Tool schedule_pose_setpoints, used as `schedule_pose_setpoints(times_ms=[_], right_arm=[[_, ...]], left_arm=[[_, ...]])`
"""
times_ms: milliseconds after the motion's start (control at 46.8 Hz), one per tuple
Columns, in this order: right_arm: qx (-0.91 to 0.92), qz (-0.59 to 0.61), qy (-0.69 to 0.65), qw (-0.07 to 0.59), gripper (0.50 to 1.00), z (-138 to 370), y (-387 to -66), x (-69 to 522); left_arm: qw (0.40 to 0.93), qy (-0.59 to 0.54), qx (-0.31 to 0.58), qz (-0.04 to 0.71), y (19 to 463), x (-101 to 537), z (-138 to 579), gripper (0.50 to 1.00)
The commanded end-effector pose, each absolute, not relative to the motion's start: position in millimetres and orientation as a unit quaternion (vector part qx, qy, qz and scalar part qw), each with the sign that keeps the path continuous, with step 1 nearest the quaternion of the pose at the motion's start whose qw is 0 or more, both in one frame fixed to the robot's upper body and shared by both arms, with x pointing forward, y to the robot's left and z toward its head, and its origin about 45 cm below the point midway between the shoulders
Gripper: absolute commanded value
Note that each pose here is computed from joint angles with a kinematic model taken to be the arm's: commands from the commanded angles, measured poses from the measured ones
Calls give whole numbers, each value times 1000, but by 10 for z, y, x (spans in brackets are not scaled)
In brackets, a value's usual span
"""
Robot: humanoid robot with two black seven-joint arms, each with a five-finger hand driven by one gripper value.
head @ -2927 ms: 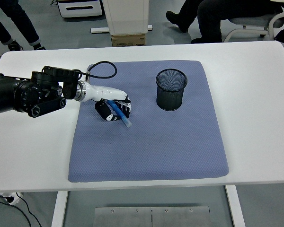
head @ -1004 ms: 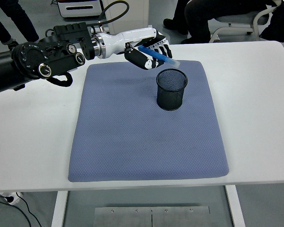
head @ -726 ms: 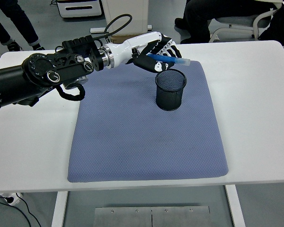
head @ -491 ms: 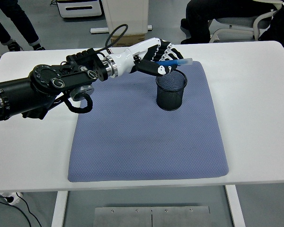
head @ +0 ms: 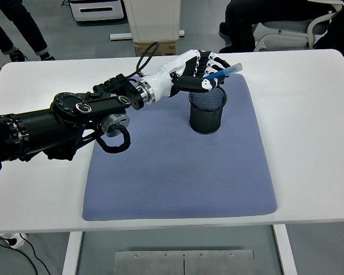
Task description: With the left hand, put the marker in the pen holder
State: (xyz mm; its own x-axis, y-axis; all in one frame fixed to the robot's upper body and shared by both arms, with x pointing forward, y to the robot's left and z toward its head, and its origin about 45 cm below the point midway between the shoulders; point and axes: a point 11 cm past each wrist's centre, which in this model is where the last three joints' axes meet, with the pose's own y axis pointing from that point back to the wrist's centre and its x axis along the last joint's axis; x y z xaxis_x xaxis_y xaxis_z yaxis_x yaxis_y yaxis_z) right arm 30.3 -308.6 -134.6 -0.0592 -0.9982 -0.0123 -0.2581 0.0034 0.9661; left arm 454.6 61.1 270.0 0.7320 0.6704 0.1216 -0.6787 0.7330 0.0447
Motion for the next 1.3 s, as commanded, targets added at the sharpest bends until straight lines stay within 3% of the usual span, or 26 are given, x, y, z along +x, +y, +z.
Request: schedule_pose_setpoints(times_ms=[0,491,577,684,705,726,769,1090,1132,1197,1282], right_arm=[[547,-447,-575,414,1000,-1346,-3086,303],[547,-447,-575,414,1000,-1346,-3086,303],[547,-447,-575,414,1000,-1346,-3086,303],[547,-447,-575,414,1000,-1346,-3086,303],[547,-447,-575,414,1000,-1346,-3086,303],[547,-447,-575,414,1000,-1346,-3086,303],[547,-447,-575,414,1000,-1346,-3086,303],[547,-447,-575,414,1000,-1346,-3086,303],[547,-447,-575,414,1000,-1346,-3086,303],[547,-447,-575,414,1000,-1346,-3086,303],[547,-447,-575,414,1000,-1346,-3086,303]], left_arm=[[927,-39,34,372,589,4542,2690,500],[920,11,5,391,445,4411,2466,500],[918,12,5,397,459,4424,2467,639],[914,7,7,405,473,4437,2467,757],[914,7,7,405,473,4437,2467,757],[913,5,7,409,491,4448,2472,815],[912,4,7,410,504,4457,2481,859],[901,-12,-13,434,723,4618,2691,897],[897,-20,-24,441,793,4665,2776,918],[891,-30,-32,451,908,4727,2867,1000],[882,-33,-41,468,1074,4796,2941,1000]])
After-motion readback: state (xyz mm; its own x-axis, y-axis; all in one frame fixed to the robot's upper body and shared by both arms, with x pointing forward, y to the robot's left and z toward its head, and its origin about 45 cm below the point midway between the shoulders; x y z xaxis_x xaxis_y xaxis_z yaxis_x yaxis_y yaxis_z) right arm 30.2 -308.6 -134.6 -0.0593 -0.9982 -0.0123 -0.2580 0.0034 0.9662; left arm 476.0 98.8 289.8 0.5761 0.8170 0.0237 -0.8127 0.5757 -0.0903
